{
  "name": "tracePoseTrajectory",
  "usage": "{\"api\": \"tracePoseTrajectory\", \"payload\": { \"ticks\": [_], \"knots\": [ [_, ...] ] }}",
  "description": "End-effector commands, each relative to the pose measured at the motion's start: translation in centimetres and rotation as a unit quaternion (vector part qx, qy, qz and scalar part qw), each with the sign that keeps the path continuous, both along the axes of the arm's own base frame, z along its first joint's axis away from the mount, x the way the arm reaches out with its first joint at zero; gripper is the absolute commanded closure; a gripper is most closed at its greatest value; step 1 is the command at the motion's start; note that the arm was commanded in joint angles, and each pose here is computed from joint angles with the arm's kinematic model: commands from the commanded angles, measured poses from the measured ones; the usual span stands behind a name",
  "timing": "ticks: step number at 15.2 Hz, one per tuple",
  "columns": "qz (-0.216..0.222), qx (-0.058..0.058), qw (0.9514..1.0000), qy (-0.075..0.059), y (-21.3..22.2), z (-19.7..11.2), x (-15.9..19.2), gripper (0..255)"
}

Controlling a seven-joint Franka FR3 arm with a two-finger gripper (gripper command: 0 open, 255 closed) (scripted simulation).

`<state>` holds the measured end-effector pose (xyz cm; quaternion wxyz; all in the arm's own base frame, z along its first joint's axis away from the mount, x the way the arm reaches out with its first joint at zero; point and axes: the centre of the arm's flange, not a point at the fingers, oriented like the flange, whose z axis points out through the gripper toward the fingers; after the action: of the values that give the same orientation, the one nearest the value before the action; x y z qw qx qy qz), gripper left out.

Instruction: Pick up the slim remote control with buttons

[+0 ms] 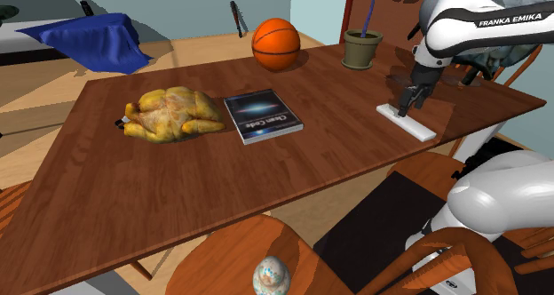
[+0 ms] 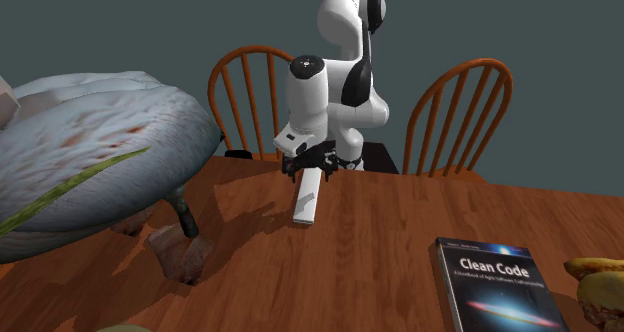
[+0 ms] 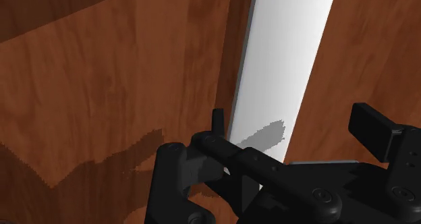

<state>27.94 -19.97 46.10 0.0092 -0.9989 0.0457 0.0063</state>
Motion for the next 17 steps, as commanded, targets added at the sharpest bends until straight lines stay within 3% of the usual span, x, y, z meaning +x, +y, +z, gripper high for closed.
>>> {"api": "tracePoseTrajectory", "payload": {
  "ticks": [1, 8, 9, 17],
  "knots": [
    [-0.001, 0.0, 1.0, -0.002, -0.4, -1.0, 0.1, 0],
    [-0.001, 0.0, 1.0, -0.002, -0.4, -4.0, 0.1, 0],
    [-0.001, 0.0, 1.0, -0.002, -0.4, -4.0, 0.1, 255],
    [-0.001, 0.0, 1.0, -0.002, -0.4, -4.0, 0.1, 255]
  ]
}}
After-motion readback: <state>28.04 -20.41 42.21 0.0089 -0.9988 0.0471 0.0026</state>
